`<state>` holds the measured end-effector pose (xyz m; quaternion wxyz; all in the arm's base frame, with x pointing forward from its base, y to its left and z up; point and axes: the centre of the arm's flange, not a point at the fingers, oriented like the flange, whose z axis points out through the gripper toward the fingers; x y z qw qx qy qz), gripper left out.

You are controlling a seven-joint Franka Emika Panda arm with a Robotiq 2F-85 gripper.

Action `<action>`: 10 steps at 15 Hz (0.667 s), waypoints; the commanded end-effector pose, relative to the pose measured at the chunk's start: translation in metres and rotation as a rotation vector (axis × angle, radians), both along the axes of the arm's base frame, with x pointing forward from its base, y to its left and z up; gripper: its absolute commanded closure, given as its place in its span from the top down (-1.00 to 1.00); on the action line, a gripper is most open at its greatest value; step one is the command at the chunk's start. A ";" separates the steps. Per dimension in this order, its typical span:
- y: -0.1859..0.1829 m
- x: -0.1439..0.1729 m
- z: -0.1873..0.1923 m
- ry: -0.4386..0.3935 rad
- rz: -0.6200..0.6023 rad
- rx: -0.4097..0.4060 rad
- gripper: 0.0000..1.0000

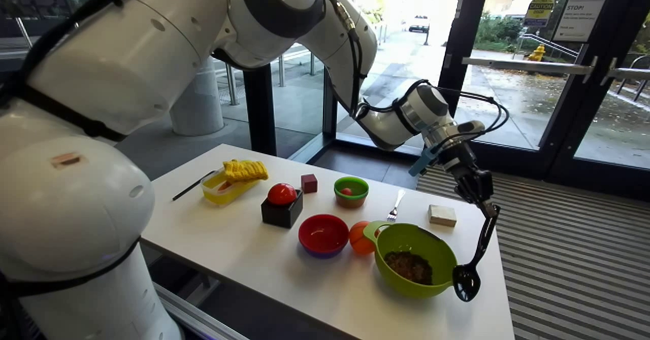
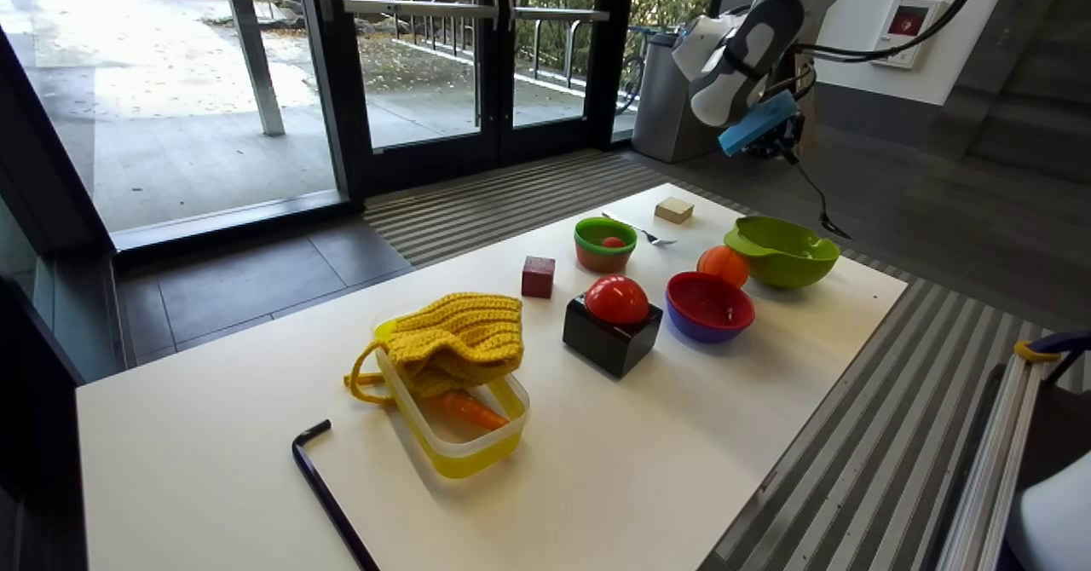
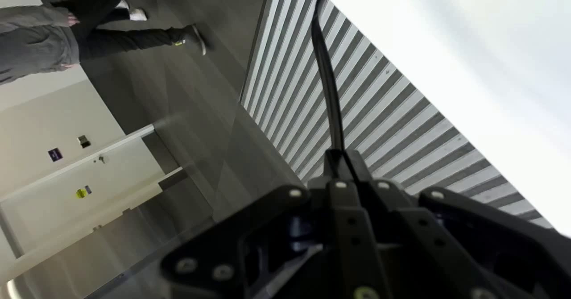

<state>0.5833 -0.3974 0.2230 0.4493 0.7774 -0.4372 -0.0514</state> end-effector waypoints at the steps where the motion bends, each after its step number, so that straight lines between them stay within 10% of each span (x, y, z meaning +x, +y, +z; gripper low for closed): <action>1: 0.024 0.014 0.028 -0.029 0.052 -0.072 -0.98; 10: 0.087 0.033 0.050 -0.116 0.233 0.000 -0.98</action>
